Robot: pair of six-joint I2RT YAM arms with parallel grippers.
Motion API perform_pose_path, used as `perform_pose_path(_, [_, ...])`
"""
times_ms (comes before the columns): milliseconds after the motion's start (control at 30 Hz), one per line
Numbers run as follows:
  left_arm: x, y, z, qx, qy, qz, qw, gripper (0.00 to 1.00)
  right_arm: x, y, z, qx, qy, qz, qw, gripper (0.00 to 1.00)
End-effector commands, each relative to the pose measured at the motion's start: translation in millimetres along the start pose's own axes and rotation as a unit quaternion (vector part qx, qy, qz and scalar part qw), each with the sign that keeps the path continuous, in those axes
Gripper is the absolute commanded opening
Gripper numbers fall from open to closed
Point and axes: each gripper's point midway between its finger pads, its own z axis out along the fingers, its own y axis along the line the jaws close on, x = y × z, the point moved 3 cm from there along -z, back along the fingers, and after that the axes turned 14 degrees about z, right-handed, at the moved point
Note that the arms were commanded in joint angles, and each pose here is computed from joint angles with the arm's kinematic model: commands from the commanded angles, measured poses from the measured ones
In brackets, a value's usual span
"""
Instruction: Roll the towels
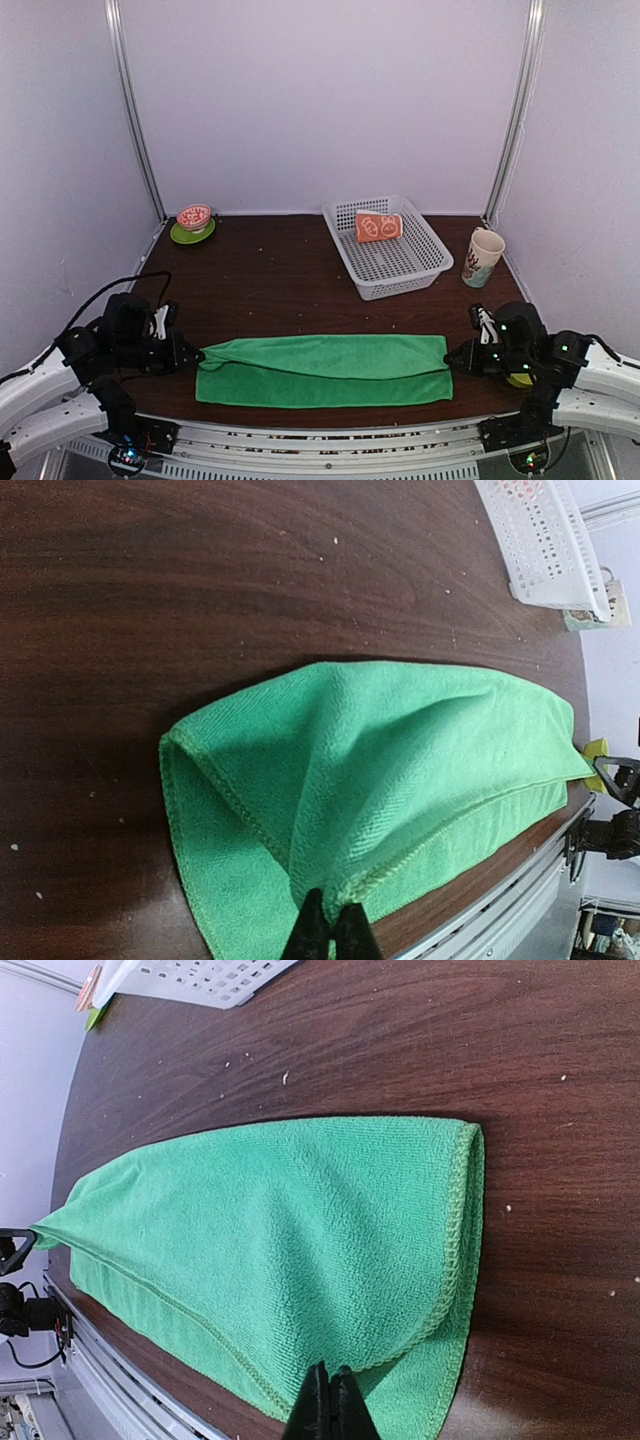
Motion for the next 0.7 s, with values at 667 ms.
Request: perform_pose_path(667, [31.1, -3.5, 6.1, -0.006, 0.103, -0.019, 0.995, 0.0, 33.4, -48.0, -6.9, 0.099, 0.068, -0.009, 0.993, 0.0])
